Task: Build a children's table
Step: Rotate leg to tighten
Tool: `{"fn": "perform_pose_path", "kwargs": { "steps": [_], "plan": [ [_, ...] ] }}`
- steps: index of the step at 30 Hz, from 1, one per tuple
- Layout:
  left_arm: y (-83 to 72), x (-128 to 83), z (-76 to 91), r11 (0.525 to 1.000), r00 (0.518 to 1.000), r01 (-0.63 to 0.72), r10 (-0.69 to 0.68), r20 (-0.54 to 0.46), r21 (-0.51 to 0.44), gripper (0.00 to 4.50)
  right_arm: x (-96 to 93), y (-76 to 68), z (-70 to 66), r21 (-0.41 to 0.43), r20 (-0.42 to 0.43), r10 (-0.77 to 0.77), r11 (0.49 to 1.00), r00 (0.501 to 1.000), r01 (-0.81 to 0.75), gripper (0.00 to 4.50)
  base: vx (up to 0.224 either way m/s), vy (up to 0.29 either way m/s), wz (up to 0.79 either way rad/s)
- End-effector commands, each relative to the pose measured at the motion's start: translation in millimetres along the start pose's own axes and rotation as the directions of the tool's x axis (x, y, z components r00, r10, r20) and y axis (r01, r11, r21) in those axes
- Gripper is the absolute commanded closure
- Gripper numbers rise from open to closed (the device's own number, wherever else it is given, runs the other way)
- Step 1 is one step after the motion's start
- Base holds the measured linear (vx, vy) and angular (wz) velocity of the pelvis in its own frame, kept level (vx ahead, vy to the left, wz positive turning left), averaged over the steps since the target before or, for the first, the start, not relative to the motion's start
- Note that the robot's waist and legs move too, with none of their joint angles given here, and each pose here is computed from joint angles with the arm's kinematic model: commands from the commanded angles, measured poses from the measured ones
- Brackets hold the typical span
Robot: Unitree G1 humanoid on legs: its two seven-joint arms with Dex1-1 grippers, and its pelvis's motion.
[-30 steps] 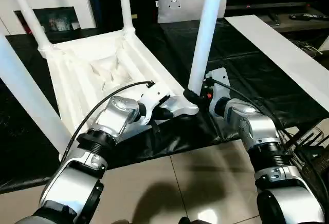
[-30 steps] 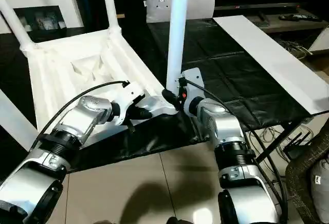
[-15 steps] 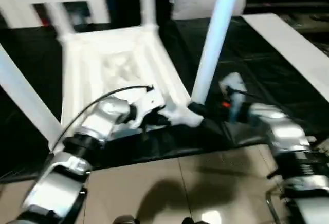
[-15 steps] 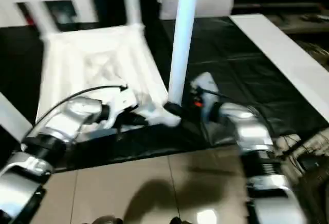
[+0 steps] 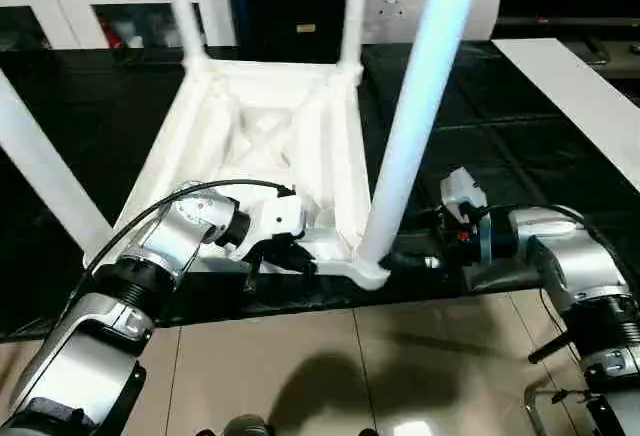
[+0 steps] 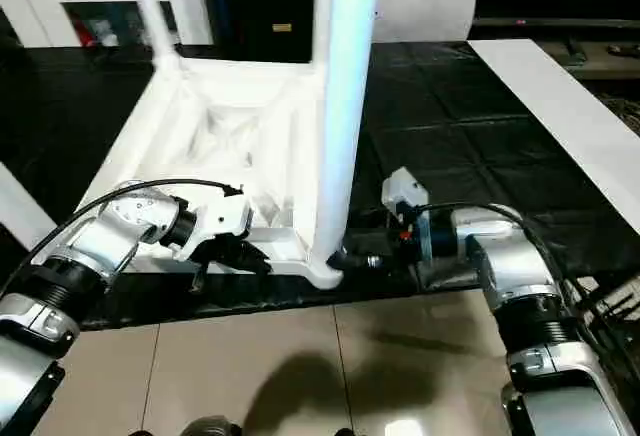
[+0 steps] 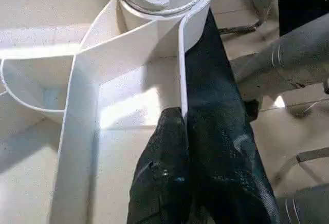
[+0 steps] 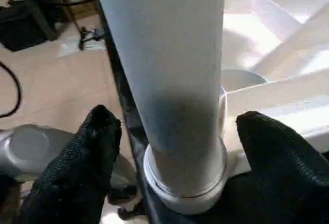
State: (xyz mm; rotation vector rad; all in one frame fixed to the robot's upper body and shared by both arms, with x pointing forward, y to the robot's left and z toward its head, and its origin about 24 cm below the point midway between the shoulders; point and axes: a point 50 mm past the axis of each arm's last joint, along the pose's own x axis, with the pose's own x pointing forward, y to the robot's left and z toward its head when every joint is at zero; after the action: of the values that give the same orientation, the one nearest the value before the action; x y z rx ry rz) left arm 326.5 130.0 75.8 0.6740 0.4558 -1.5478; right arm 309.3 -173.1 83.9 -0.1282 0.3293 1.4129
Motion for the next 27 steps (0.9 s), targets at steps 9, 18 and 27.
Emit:
{"fn": "perform_pose_path", "kwargs": {
  "steps": [9,18,27],
  "plan": [
    [-5.0,7.2,-1.5,0.997,0.997,0.069,-0.068,-0.033,0.027,4.5,14.6,1.2,0.9,0.054,0.004,0.111,0.992,0.994,-0.111,1.74,0.0,0.0,0.0],
    [1.8,7.4,-1.4,0.994,1.0,-0.026,0.025,-0.011,-0.104,4.5,24.9,6.5,5.7,0.128,0.055,0.076,0.988,0.996,-0.083,2.36,0.0,0.0,0.0],
    [24.2,28.2,21.0,0.873,0.937,-0.301,0.345,0.048,-0.383,4.5,57.3,-28.6,14.9,0.346,-0.009,-0.518,0.801,0.855,0.489,2.44,0.0,0.0,0.0]
  ]
}}
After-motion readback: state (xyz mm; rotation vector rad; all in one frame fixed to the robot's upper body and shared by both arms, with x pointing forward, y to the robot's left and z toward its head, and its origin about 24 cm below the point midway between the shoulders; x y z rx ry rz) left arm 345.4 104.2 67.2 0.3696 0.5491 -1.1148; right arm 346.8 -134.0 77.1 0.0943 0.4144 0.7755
